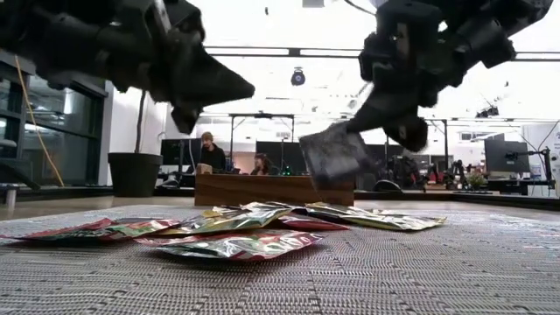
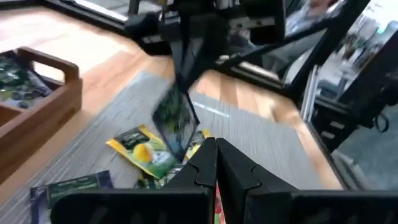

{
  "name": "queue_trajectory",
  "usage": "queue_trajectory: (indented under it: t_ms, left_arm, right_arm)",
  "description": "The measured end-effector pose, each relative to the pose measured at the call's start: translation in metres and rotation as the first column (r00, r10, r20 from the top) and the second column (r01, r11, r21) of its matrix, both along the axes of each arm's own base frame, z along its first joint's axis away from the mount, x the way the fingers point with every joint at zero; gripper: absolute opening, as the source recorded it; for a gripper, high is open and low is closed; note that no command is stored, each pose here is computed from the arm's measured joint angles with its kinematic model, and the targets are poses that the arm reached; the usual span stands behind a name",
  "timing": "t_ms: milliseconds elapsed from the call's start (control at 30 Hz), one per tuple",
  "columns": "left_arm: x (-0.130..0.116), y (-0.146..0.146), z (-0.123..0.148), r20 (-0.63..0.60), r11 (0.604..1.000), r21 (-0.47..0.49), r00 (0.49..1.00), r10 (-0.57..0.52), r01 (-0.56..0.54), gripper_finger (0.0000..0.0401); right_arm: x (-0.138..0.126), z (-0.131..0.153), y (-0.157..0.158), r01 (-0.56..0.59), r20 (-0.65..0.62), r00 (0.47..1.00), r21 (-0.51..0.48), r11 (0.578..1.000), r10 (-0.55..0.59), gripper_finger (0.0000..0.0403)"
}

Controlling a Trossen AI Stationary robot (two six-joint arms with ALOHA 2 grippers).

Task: Pick & Place Tea
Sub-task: Put the violet tea bag into the right section of the wooden organizer

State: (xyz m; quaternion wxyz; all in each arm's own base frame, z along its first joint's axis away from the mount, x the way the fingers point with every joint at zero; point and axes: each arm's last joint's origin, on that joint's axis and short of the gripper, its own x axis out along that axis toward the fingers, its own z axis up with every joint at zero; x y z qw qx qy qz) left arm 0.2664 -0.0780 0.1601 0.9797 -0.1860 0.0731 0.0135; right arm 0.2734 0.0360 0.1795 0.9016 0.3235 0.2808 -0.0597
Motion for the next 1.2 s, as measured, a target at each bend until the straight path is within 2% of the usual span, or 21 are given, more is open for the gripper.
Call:
queue_trajectory:
  t_ms: [133, 300, 433, 533, 733, 900, 1033, 1200]
  left_arm:
    - [-0.009, 0.003, 0.0, 0.094, 0.999, -0.027, 0.995, -0.015, 0.017, 0.0001]
    - [-0.017, 0.005, 0.004, 0.186, 0.999, 0.017, 0.982, -0.038, 0.035, 0.0001]
    - [-0.024, 0.007, 0.005, 0.246, 0.999, 0.03, 0.968, -0.051, 0.045, 0.0001]
    - [-0.027, 0.008, 0.002, 0.232, 0.998, 0.034, 0.971, -0.056, 0.049, 0.0001]
    - [-0.028, 0.008, 0.001, 0.229, 0.997, 0.036, 0.971, -0.071, 0.064, 0.0001]
    - [-0.028, 0.008, 0.001, 0.229, 0.997, 0.036, 0.971, -0.071, 0.065, 0.0001]
    - [-0.028, 0.008, 0.001, 0.228, 0.997, 0.036, 0.971, -0.072, 0.065, 0.0001]
    - [-0.028, 0.008, 0.0, 0.227, 0.997, 0.031, 0.971, -0.07, 0.064, 0.0001]
  right_arm:
    - [-0.005, 0.015, -0.021, 0.093, 0.053, 0.995, -0.113, 0.989, -0.088, 0.0]
    - [-0.007, 0.022, -0.049, 0.134, 0.078, 0.99, -0.265, 0.955, -0.117, 0.0]
    - [-0.009, 0.017, -0.071, 0.134, 0.036, 0.991, -0.328, 0.935, -0.129, 0.0]
    - [-0.011, 0.016, -0.085, 0.138, 0.028, 0.99, -0.354, 0.925, -0.136, 0.0]
    - [-0.017, 0.015, -0.11, 0.165, 0.019, 0.985, -0.357, 0.919, -0.17, 0.0]
    - [-0.018, 0.01, -0.122, 0.136, 0.005, 0.99, -0.34, 0.93, -0.143, 0.0]
    - [-0.012, -0.006, -0.127, 0.071, -0.022, 0.996, -0.292, 0.954, -0.081, 0.0]
    - [-0.007, -0.025, -0.129, 0.086, -0.083, 0.991, -0.25, 0.965, -0.109, 0.0]
